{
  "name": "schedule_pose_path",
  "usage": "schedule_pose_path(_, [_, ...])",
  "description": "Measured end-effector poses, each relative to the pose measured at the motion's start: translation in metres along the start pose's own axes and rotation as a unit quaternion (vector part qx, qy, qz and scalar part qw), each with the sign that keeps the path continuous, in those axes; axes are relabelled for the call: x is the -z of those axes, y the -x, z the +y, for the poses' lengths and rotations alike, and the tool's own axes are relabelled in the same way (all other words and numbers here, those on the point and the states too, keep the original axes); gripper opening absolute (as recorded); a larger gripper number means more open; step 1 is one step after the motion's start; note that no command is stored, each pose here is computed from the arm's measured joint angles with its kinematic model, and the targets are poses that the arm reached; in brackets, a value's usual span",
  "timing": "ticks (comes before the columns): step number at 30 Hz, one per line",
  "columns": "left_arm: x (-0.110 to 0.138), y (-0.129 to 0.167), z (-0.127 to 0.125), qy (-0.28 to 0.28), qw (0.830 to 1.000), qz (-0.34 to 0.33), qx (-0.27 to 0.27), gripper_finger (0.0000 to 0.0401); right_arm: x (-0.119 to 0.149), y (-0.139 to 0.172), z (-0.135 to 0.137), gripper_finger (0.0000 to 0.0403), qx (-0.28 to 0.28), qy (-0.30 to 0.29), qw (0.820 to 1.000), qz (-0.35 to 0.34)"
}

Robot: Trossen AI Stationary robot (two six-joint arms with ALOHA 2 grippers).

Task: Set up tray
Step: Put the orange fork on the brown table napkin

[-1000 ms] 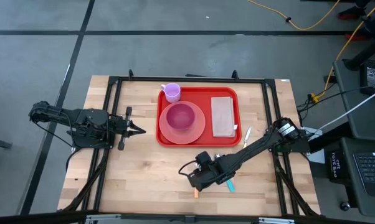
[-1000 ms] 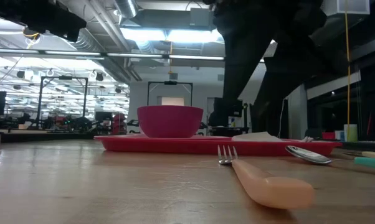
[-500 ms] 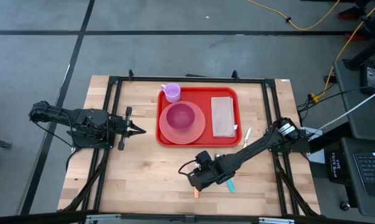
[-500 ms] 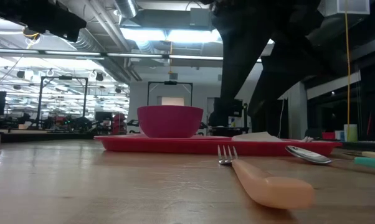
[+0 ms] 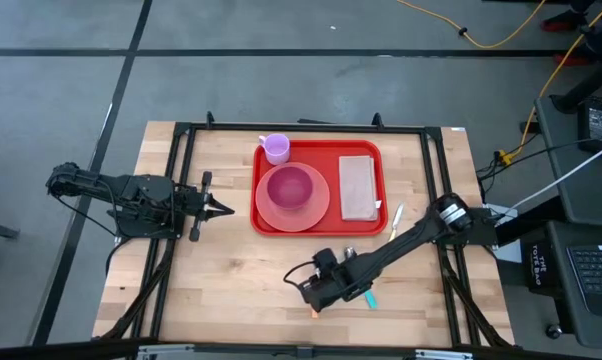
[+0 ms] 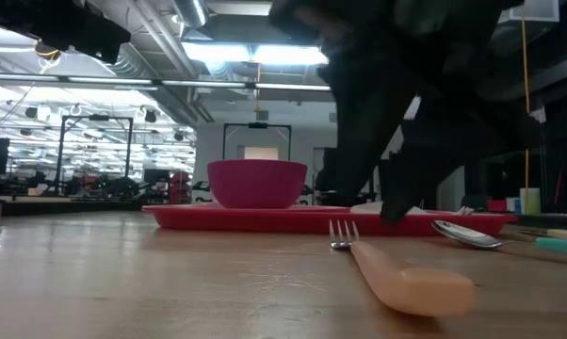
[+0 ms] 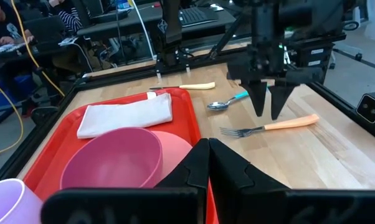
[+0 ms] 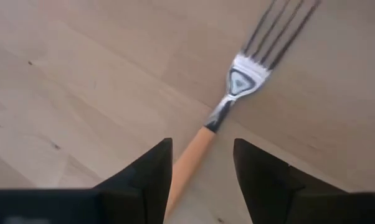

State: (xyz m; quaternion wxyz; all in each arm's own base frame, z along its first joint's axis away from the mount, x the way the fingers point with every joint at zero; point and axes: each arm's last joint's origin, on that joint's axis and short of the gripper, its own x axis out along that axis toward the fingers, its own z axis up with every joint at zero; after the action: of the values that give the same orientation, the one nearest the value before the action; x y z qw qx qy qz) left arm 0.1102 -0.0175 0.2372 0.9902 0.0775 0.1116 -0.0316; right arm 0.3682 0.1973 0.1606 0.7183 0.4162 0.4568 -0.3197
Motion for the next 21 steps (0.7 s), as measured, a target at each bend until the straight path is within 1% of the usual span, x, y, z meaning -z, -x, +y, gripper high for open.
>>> schedule_pose_path(10, [0.0,0.0,0.0,0.0,1.0,0.0,0.0,0.0005,0.004,-0.015,0.002,0.0174,-0.005,-0.001,1.0,0.012])
schedule_pose_path(15, [0.0,0.0,0.0,0.0,1.0,0.001,0.0,0.0006,0.006,-0.026,0.0,0.0174,0.008,-0.002,0.999,0.035])
schedule_pose_path(21, [0.0,0.0,0.0,0.0,1.0,0.001,0.0,0.0006,0.003,-0.028,-0.002,0.0174,0.023,-0.007,0.999,0.047])
